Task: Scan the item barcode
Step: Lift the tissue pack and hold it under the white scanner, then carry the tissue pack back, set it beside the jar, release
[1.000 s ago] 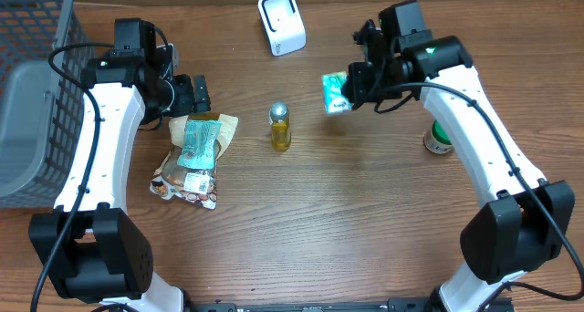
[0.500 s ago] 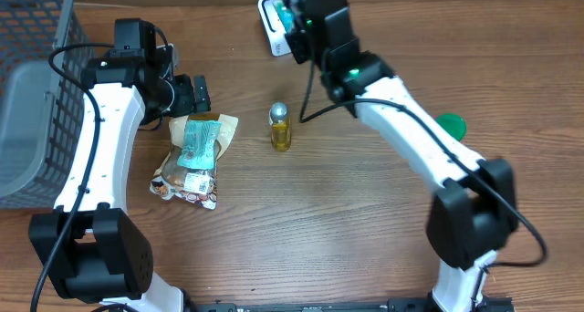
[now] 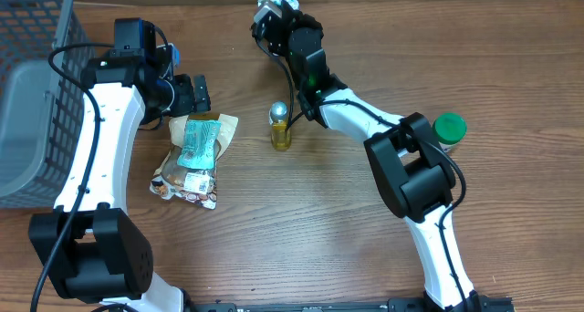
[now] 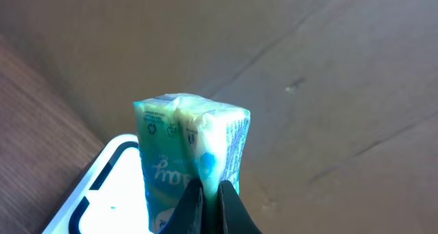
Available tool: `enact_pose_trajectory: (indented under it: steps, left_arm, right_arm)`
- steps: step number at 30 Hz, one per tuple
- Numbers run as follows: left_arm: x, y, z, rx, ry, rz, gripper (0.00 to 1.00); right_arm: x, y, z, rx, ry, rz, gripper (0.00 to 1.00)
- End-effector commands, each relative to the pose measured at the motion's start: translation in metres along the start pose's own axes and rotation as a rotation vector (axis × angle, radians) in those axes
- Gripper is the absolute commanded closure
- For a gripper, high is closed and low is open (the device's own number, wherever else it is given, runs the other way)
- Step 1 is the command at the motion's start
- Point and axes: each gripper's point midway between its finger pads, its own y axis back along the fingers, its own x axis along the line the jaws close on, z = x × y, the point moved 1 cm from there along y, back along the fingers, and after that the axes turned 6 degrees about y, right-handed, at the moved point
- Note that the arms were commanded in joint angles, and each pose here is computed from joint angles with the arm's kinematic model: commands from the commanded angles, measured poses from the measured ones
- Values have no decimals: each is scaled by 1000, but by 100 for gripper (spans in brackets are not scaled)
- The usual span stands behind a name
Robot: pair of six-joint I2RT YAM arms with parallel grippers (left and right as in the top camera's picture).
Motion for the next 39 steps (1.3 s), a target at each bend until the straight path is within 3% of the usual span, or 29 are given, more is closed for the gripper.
enact_pose_trajectory:
  steps: [1, 9, 17, 21, 32, 35, 39]
  left_arm:
    - [-6, 11, 6, -32, -19, -18, 0]
    - [-5, 11, 6, -32, -18, -18, 1]
    - [-5, 11, 6, -32, -18, -18, 0]
    - [-5, 11, 6, -32, -18, -18, 1]
    - [-5, 11, 6, -32, -18, -18, 0]
    - [-5, 11, 6, -32, -18, -18, 0]
    - [-5, 11, 6, -32, -18, -18, 0]
  right_arm:
    - [7, -8, -16, -8, 53, -1, 96]
    - [9, -16, -43, -17, -25, 45, 96]
    - [-9, -15, -23, -110, -42, -23, 96]
    - [-11, -15, -7, -182, 68, -13, 96]
    - [17, -18, -23, -159, 54, 98, 96]
    - [-37, -14, 0, -192, -140, -69, 96]
    - [-99, 3, 39, -226, -299, -90, 96]
